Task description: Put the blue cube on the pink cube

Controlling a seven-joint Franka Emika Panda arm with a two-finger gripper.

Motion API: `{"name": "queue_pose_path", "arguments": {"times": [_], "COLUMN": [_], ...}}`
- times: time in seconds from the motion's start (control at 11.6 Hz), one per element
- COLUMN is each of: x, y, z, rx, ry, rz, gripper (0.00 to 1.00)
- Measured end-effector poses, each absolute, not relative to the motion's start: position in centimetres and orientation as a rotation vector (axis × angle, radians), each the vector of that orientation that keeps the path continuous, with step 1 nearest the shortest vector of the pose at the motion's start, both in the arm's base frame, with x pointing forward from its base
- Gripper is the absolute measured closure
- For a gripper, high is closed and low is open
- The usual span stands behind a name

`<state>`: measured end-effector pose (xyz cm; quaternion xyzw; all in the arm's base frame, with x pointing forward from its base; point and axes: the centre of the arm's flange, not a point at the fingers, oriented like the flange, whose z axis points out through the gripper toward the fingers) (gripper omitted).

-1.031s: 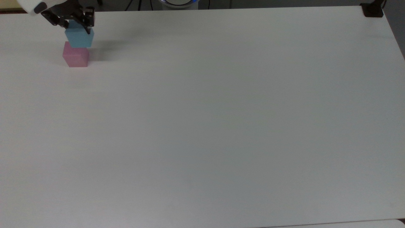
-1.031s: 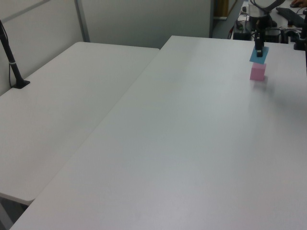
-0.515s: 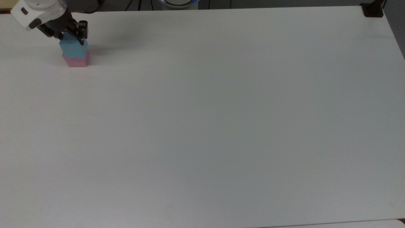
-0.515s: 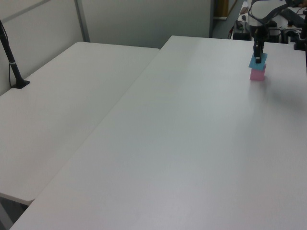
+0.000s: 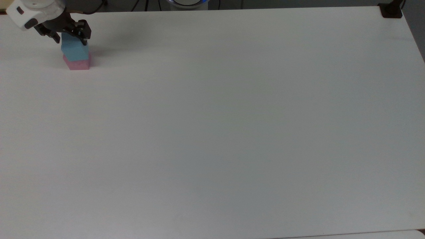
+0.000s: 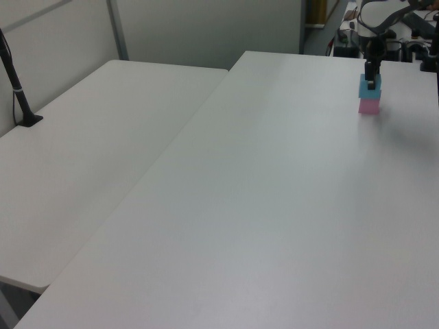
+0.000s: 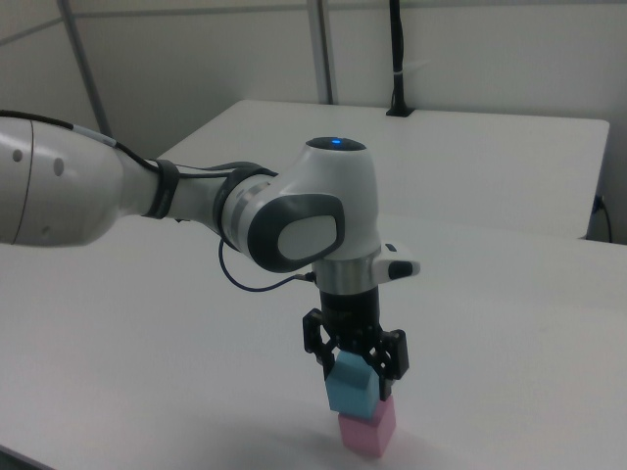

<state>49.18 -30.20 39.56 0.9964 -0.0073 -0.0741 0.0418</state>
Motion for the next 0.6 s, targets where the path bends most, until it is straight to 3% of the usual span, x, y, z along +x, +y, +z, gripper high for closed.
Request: {"name": "queue_pose_path", "arguments": {"times": [0.09,0.34,0.6], "x": [48.9,48.8,49.0], "y": [-30.7,-31.3,-31.7], "z": [39.5,40.2,43.3], "rx": [3.05,3.042,3.066], "ry": [-0.044,-0.091,-0.16], "rz": [-0.228,-0.206,-0.125], "gripper": [0.0,0.0,0.0]}}
